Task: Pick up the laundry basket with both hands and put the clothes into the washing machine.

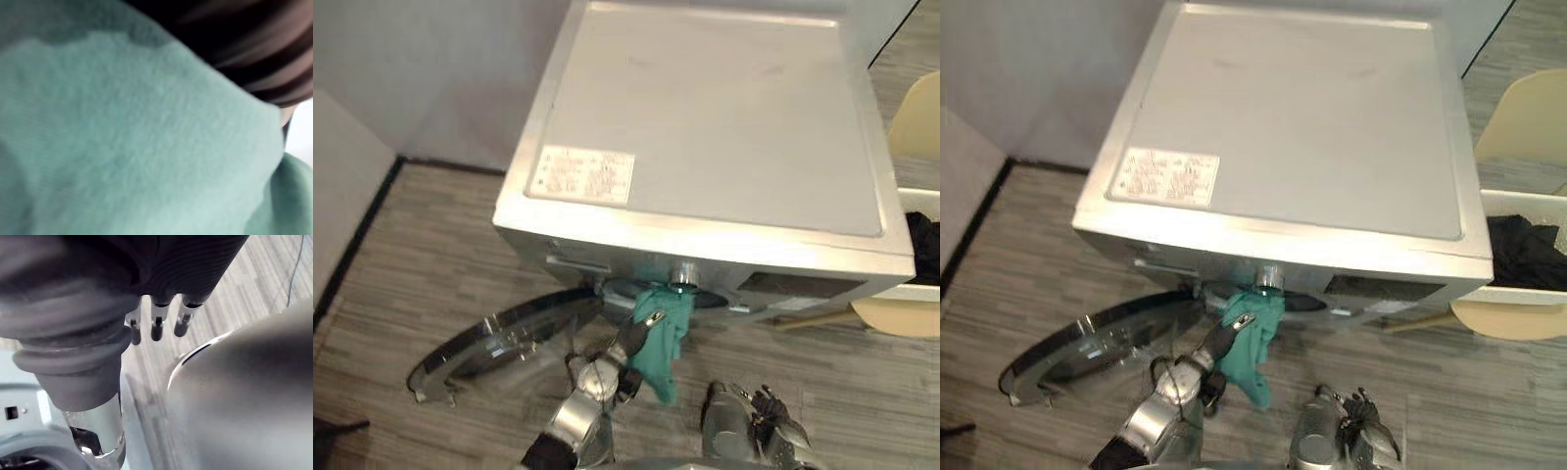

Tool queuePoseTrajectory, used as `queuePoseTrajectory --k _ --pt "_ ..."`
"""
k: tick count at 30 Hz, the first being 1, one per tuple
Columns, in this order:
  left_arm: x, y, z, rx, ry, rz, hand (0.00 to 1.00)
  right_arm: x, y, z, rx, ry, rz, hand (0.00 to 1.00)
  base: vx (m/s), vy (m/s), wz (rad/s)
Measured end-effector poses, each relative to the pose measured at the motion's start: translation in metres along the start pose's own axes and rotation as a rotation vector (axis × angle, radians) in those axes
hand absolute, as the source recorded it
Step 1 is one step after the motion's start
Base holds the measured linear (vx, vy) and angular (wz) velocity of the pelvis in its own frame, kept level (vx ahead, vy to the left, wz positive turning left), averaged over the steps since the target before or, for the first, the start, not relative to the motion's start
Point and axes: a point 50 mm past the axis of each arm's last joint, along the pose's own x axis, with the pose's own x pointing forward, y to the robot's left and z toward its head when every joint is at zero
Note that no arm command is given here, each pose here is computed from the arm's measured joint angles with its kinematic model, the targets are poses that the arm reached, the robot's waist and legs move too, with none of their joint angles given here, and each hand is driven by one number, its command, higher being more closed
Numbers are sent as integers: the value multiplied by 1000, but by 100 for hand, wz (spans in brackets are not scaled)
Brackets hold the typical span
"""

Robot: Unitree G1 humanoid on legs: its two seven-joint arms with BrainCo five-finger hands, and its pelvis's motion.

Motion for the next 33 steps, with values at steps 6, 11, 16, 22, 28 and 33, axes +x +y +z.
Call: queuePoseTrajectory --k 6,11,16,22,28,33 --pt "30 -17 21 63 -28 -41 100 -2 18 30 43 -133 26 0 -203 -28 -12" --pt "63 42 51 34 -23 263 100 -6 42 63 76 -267 84 0 -141 -36 -43" --pt "61 143 99 -63 -97 614 100 -13 53 85 119 -371 116 0 -105 -48 -37" --pt "38 216 190 -159 -331 778 100 -14 53 94 156 -412 124 0 -26 -20 -30" --pt "18 219 274 -182 -626 722 100 -15 51 89 204 -400 122 0 31 24 -20" --pt "23 201 282 -128 -645 661 100 -15 47 88 213 -402 139 0 -31 -19 -2"
